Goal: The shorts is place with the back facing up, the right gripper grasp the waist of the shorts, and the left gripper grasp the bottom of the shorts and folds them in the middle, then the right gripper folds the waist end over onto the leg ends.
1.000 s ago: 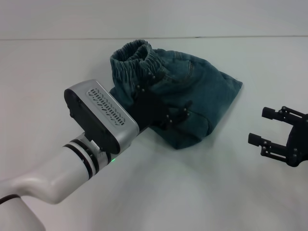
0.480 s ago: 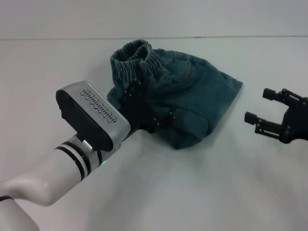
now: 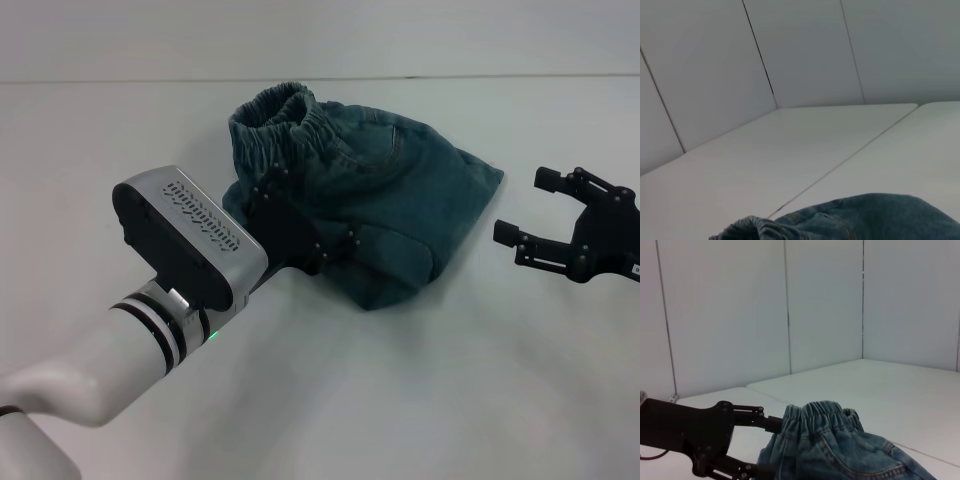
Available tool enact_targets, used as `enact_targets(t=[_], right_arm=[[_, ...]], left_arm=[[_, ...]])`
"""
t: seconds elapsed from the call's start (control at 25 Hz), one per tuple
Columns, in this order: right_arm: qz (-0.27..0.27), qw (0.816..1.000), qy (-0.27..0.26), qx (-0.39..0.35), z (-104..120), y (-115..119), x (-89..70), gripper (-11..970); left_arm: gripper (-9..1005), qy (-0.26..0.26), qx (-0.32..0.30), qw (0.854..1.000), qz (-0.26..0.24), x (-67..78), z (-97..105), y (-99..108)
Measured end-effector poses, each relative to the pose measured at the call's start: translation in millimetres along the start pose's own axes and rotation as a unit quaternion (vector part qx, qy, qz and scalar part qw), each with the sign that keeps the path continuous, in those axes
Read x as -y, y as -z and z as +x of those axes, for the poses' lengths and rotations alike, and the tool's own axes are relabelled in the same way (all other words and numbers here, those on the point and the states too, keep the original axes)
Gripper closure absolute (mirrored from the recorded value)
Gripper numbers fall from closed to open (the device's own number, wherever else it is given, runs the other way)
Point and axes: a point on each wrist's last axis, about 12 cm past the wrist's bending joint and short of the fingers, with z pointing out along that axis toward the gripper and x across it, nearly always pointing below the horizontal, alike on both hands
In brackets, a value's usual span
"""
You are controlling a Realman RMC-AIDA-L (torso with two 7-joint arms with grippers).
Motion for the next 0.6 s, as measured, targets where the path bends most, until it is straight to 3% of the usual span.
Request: enact_targets(t=[0.6], right_arm=[[-0.001,1.0,-0.002,0.0,-0.3,-3.8,0.4,2]], left_arm=[[86,0.012,-0.006,1.0,-0.012,-1.4,3.7,4.0]])
